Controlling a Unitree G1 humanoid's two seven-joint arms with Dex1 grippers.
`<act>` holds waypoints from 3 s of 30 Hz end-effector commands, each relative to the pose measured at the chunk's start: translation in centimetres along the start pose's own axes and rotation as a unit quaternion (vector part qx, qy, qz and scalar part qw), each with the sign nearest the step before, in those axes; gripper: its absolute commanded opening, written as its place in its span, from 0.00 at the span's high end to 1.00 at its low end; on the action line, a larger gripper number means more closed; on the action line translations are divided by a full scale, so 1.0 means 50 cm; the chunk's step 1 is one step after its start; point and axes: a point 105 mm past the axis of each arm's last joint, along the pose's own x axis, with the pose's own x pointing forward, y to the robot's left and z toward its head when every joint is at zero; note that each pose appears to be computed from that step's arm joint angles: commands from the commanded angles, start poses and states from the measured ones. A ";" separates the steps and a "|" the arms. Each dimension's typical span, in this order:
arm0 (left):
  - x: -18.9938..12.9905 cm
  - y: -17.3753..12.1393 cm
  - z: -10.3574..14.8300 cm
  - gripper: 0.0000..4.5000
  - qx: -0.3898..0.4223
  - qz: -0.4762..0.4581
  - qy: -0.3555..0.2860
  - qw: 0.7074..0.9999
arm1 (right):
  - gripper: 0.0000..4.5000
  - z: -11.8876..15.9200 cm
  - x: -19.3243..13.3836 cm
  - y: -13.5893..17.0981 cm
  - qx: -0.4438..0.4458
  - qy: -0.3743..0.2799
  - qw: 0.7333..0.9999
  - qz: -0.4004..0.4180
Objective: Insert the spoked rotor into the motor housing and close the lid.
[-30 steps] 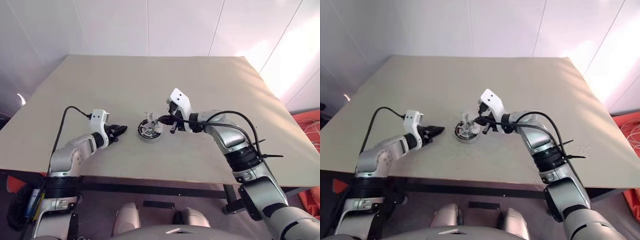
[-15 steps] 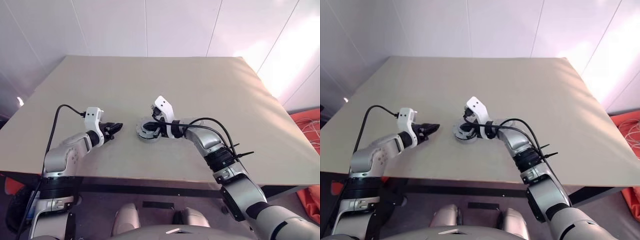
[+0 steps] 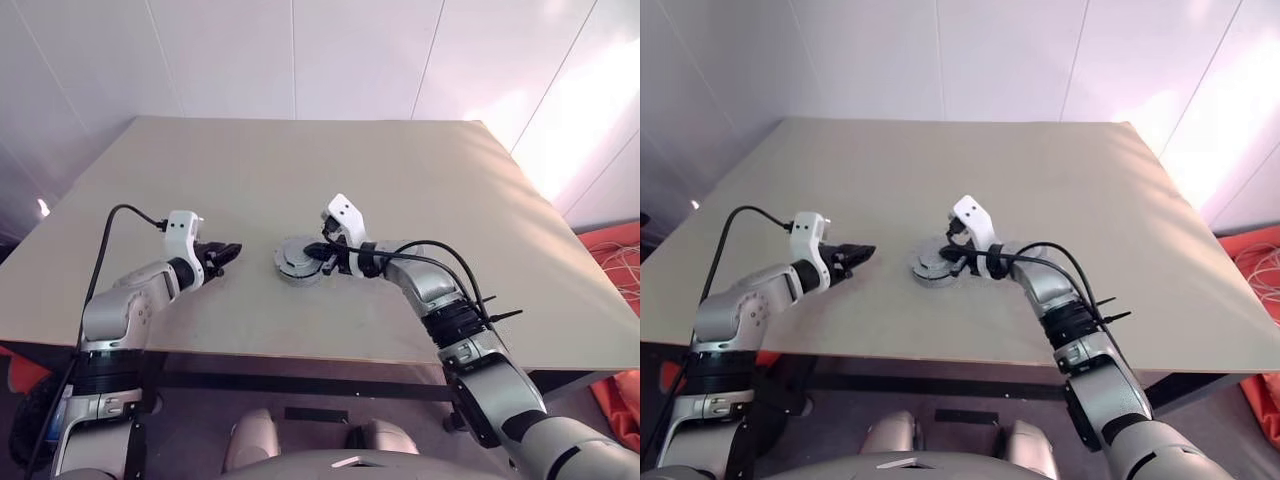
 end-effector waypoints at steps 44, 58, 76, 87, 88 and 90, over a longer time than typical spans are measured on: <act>0.016 0.015 0.040 0.48 0.015 0.006 -0.031 0.999 | 0.01 0.020 0.028 0.048 -0.153 -0.101 0.982 0.051; 0.018 0.016 0.035 0.48 0.014 0.010 -0.030 0.999 | 0.30 0.020 0.023 0.050 -0.116 -0.100 0.985 0.077; 0.025 0.012 0.045 0.48 0.018 0.005 -0.034 0.999 | 0.30 0.041 0.027 0.063 -0.080 -0.100 0.987 0.101; 0.025 0.012 0.043 0.48 0.017 0.007 -0.036 0.999 | 0.30 -0.001 0.038 0.052 -0.129 -0.036 0.987 0.088; 0.025 0.012 0.044 0.48 0.017 0.007 -0.036 0.999 | 0.30 -0.001 0.038 0.052 -0.128 -0.037 0.987 0.088; 0.025 0.012 0.045 0.48 0.018 0.007 -0.037 0.999 | 0.30 0.000 0.038 0.050 -0.128 -0.038 0.987 0.085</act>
